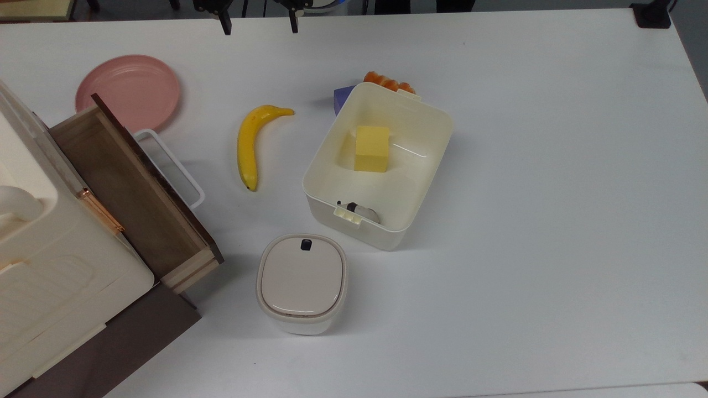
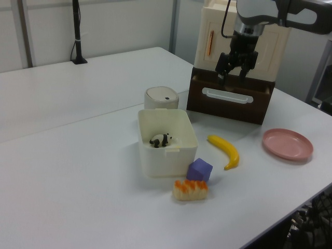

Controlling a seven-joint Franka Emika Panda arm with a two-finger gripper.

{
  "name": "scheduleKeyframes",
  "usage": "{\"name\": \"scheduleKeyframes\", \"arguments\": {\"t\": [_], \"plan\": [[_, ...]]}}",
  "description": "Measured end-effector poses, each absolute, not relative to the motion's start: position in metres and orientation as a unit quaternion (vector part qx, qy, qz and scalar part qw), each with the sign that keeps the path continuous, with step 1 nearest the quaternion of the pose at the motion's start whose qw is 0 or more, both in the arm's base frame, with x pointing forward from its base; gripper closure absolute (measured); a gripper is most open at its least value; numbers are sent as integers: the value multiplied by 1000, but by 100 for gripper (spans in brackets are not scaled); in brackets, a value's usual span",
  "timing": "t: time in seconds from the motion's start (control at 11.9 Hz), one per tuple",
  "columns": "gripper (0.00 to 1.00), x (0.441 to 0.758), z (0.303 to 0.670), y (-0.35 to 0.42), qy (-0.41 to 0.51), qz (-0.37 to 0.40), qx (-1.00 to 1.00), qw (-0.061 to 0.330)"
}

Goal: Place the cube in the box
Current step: 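Move the open gripper from the cabinet toward the purple cube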

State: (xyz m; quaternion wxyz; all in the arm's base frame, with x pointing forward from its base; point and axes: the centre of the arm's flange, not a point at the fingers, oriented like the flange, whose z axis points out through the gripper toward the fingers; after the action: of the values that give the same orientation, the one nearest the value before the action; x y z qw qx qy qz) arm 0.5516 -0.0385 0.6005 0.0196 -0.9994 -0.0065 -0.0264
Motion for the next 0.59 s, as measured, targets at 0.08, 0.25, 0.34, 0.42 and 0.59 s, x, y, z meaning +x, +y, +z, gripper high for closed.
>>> {"name": "scheduleKeyframes", "arguments": {"t": [0.08, 0.25, 0.34, 0.42, 0.59], "plan": [[0, 551, 601, -39, -6, -27, -999, 20], [0, 551, 601, -40, -5, -27, -999, 20], [0, 551, 601, -40, -5, -26, -999, 20], [0, 551, 601, -40, -5, -26, -999, 20], [0, 551, 601, -40, -5, -26, -999, 20]]}}
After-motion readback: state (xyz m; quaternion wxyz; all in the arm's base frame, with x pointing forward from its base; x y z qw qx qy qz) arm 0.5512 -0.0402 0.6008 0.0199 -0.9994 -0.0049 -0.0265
